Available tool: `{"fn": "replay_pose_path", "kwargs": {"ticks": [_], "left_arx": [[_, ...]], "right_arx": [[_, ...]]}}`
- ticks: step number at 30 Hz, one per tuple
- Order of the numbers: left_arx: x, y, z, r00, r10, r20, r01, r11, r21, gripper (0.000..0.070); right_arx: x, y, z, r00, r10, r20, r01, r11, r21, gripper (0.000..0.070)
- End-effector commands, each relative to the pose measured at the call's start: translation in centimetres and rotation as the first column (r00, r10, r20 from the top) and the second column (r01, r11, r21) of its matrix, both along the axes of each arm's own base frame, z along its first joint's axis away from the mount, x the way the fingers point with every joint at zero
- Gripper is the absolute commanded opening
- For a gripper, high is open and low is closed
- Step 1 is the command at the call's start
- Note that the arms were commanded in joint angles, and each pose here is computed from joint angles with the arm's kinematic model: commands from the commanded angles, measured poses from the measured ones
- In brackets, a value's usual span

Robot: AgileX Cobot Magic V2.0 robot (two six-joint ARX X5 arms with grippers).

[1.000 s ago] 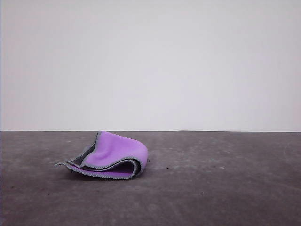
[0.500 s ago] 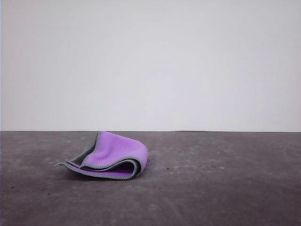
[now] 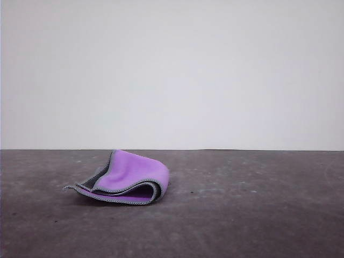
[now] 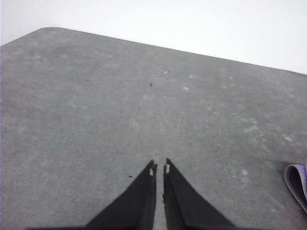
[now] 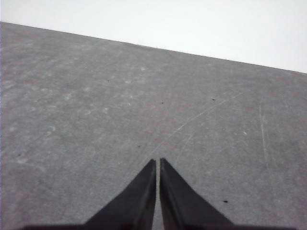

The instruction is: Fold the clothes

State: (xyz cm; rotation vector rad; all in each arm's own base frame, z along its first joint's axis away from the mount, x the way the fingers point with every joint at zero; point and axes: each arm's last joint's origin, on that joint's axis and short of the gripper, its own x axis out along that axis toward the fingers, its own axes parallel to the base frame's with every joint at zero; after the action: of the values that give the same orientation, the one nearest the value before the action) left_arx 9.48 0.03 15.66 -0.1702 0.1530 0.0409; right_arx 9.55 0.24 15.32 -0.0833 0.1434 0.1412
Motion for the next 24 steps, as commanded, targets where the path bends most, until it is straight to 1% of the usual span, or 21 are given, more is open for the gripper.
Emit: {"fn": "replay_pose_path", "kwargs": {"ticks": [1, 24], "left_arx": [[0.09, 0.01, -0.71, 1.000, 0.001, -0.023, -0.001, 1.000, -0.002, 0.0016], [0.09, 0.01, -0.71, 1.000, 0.001, -0.023, -0.001, 1.000, -0.002, 0.0016]], "right_arx": [[0.04, -0.01, -0.12, 1.000, -0.003, 0.000, 0.003, 1.000, 0.011, 0.0009], [0.04, -0.01, -0.12, 1.000, -0.003, 0.000, 0.003, 1.000, 0.011, 0.0008]]}}
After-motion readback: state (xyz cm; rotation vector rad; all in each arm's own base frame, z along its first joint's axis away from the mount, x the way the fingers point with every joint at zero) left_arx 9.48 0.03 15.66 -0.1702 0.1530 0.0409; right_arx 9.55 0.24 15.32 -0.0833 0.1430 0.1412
